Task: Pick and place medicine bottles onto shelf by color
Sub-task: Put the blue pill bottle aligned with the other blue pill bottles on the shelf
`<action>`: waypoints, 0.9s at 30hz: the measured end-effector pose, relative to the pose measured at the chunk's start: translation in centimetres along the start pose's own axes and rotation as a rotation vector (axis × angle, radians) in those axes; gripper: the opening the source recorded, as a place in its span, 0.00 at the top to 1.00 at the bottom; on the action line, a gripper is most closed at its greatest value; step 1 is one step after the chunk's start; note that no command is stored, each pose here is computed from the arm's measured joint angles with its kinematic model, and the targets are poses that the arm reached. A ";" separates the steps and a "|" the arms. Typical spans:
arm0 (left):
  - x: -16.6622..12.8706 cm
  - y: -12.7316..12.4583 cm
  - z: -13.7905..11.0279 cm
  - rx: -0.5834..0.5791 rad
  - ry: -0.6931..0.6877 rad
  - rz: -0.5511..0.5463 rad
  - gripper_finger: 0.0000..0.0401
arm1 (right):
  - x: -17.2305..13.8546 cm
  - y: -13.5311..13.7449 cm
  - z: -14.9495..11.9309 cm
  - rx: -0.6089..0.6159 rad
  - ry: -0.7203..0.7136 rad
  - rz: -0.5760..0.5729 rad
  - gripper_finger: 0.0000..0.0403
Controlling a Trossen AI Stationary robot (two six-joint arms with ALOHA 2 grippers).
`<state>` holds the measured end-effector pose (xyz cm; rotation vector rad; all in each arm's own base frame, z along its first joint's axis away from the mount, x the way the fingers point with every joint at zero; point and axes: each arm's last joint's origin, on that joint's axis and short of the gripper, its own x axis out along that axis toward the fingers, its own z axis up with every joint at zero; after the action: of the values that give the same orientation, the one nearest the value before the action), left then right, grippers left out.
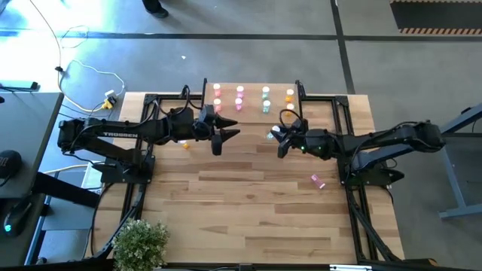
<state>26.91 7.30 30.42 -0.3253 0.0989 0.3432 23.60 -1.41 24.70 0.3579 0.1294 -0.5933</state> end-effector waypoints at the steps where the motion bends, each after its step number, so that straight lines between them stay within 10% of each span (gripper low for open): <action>1: 0.0 0.0 0.0 0.001 0.000 0.000 0.55 | 0.0 0.0 0.0 -0.016 -0.006 -0.012 0.71; 27: 0.0 0.1 -0.2 0.031 0.019 0.006 0.55 | 6.6 -0.9 2.0 -0.323 0.088 -0.145 0.71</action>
<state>26.88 7.30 30.24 -0.2977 0.1237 0.3440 28.54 -6.32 24.84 0.0604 0.3334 -0.6882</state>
